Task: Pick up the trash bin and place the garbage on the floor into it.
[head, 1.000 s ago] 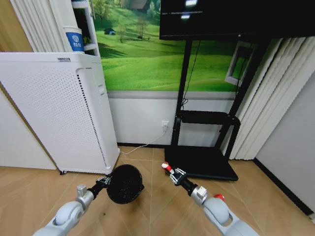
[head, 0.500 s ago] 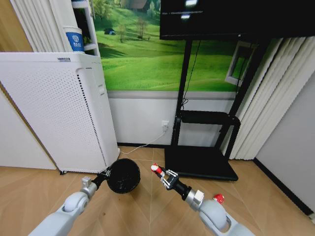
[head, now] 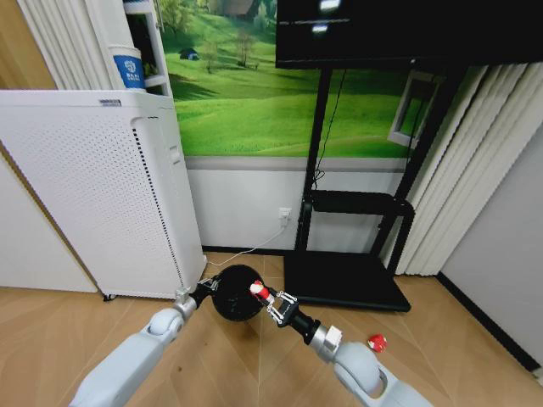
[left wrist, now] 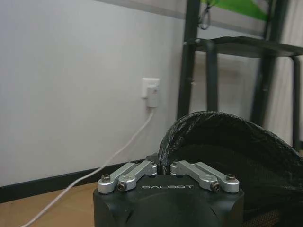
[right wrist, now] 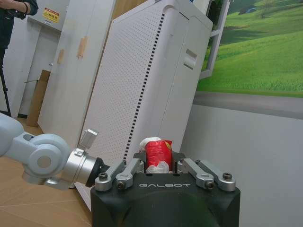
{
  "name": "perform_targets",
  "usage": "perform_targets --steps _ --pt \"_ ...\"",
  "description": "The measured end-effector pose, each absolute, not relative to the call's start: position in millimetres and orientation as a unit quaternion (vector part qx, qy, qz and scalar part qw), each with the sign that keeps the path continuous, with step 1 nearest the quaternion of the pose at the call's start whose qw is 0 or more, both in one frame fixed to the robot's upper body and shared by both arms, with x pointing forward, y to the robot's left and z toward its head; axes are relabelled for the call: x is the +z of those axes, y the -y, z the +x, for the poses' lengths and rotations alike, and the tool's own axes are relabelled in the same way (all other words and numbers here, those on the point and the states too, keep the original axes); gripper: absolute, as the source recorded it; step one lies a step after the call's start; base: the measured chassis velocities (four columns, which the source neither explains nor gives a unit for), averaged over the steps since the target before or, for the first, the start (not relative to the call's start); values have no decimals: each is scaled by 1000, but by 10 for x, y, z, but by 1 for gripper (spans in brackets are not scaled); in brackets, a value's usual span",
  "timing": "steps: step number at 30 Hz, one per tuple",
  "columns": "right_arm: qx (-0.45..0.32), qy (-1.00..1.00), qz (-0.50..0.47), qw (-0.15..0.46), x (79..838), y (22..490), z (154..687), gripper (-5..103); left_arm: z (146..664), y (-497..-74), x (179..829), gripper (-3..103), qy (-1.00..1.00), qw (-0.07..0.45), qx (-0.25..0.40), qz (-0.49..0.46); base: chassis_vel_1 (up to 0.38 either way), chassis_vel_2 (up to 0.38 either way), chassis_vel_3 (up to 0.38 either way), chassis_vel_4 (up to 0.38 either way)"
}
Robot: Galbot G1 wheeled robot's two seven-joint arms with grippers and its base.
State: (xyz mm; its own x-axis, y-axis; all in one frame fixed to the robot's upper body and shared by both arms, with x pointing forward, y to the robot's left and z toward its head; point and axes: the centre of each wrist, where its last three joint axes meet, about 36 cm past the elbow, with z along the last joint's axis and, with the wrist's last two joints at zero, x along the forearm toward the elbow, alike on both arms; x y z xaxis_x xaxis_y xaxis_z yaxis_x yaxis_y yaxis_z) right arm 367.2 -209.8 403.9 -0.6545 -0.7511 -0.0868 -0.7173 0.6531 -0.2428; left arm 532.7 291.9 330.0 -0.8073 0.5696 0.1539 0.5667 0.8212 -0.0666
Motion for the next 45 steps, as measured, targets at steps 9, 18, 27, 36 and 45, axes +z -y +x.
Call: perform_targets --steps 9,18,27,36,45 --pt "-104 -907 -398 87 3935 2105 3749 26 5294 -2378 3292 6 912 92 41 -396 0 0 0 0" --pt "-119 -908 -394 81 3846 2138 3743 23 5293 -2084 3370 6 904 91 67 -412 0 0 0 0" --pt "-124 -909 -391 78 3825 2164 3732 55 5116 -2050 3354 6 900 102 81 -416 0 0 0 0" --pt "-125 -911 -386 81 3852 2183 3734 88 5063 -2079 3362 6 901 104 82 -412 0 0 0 0" --pt "-105 -936 -316 112 4260 2530 3873 100 5094 -2289 3388 6 913 105 76 -387 0 0 0 0"
